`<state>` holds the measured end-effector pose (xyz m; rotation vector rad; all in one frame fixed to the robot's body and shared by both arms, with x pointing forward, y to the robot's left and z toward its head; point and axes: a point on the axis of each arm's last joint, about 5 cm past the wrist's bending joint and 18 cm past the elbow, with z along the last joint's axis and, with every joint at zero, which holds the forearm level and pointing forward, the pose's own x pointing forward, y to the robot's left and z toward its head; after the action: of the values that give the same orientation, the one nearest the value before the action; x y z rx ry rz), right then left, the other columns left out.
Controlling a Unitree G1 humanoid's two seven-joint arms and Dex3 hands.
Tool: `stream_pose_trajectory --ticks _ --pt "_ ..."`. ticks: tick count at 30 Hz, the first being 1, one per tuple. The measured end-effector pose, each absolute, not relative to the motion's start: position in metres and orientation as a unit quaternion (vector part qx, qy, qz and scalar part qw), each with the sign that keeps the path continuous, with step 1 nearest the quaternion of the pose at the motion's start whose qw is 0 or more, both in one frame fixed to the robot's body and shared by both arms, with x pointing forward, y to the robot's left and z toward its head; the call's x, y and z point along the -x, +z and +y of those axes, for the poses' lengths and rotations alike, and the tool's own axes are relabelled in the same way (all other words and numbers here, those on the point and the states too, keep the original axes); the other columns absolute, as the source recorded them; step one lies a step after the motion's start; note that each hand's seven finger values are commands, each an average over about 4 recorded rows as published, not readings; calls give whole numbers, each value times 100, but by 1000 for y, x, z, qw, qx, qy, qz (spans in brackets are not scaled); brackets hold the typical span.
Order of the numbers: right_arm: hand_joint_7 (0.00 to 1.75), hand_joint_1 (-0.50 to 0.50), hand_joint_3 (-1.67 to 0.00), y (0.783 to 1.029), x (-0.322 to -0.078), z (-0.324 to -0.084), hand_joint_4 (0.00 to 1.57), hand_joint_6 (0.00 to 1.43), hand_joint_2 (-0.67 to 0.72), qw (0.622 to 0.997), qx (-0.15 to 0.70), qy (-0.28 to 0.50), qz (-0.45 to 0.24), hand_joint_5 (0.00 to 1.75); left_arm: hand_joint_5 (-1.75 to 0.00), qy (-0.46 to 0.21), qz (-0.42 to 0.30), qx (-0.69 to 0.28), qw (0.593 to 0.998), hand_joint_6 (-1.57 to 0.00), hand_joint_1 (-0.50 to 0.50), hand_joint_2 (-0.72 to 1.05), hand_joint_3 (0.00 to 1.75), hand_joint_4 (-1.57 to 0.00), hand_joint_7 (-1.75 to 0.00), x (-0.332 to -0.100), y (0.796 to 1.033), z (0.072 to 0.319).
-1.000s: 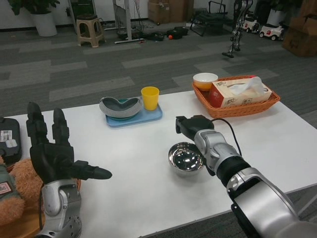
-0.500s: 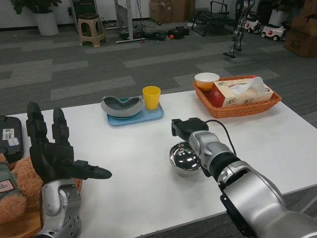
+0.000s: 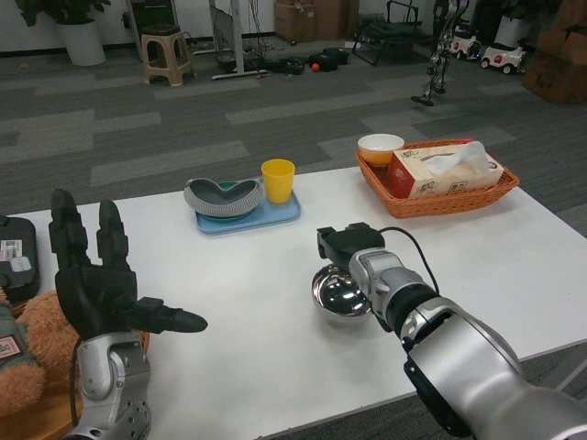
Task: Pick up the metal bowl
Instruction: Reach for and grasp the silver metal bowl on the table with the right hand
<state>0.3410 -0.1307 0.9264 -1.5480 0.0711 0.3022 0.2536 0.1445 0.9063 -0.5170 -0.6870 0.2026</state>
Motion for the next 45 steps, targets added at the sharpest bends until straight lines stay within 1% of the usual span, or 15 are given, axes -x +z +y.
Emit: stream_pose_trajectory --ticks 5,23,28,37,40,45 --pt "119 -46 0 923 -340 -130 0 0 72 704 696 134 31 10 0 97 -332 250 904 0 -48 -72 0 0 0 -254 906 144" --pt "119 -46 0 920 -339 -127 0 0 72 700 702 129 21 10 0 95 -331 250 905 0 -48 -72 0 0 0 -253 906 143" --pt "119 -46 0 919 -338 -125 0 0 72 693 708 131 14 10 0 95 -331 250 905 0 -48 -72 0 0 0 -253 906 143" --pt "119 -46 0 916 -337 -122 0 0 72 693 707 138 16 10 0 94 -331 250 905 0 -48 -72 0 0 0 -253 906 143" --pt "124 -46 0 915 -336 -122 0 0 72 691 708 140 18 10 0 94 -331 250 905 0 -48 -72 0 0 0 -253 906 143" --pt "119 -46 0 913 -335 -123 0 0 72 691 708 142 26 10 0 94 -331 250 905 0 -48 -72 0 0 0 -253 906 143"
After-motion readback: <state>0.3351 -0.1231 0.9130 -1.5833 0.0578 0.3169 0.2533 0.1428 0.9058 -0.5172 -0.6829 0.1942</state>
